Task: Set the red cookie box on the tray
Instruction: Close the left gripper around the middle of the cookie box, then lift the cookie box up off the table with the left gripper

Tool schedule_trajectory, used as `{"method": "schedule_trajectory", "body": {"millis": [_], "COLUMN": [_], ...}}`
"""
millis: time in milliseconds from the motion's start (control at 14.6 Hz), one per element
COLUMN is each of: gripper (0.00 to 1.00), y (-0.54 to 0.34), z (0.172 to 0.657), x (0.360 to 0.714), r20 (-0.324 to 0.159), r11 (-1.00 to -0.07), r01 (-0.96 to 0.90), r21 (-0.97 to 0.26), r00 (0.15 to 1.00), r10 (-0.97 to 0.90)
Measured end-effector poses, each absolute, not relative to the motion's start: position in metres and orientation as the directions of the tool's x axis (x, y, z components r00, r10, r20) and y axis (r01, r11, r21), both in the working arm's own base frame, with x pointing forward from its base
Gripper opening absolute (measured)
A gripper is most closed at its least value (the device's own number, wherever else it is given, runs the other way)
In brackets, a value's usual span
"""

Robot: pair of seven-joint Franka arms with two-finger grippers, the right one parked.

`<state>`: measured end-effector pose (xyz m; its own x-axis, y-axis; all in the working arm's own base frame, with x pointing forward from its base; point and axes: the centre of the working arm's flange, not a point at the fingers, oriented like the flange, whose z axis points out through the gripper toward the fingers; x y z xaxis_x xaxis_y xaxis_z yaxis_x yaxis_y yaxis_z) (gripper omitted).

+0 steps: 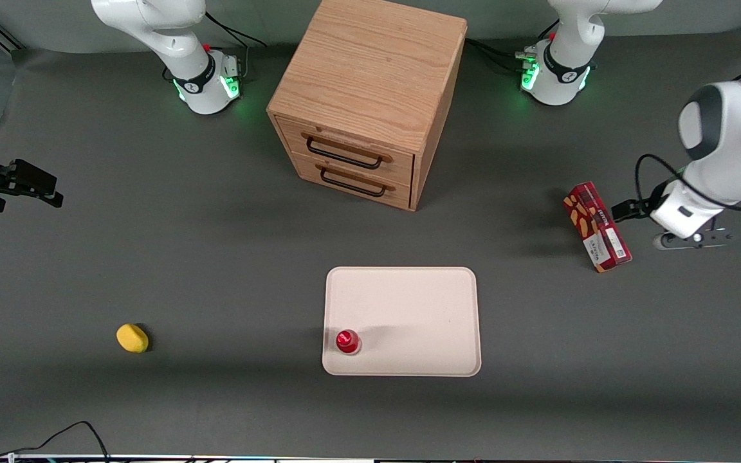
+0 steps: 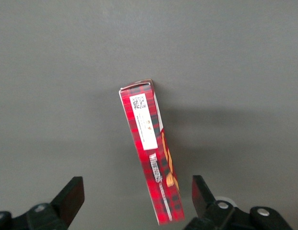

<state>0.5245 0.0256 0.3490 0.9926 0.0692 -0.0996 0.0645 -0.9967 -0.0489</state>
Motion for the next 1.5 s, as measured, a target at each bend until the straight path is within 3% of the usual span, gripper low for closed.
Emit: {"method": "schedule_trajectory", "body": {"millis": [342,752,957,1299,1504], "gripper": [1.0,0.98,0.84,0.3,0.28], "y": [0.026,0.027,0.027,0.027,0.025], "z": [0.278,0.238,0.232,0.233,0.252], "x": [0.512,0.517,0.517,0.517,0.517], "r20": [-0.067,-0.043,-0.045,-0.045,-0.069], "r11": [-0.99,-0.987,-0.986,-0.985,-0.986], "r01": [0.133,0.156,0.164,0.167,0.166], "r21": [-0.038,-0.037,-0.035,-0.033,-0.027], "r00": [0.989,0.987,0.985,0.985,0.983], "r10": [0.135,0.158,0.166,0.168,0.167]}}
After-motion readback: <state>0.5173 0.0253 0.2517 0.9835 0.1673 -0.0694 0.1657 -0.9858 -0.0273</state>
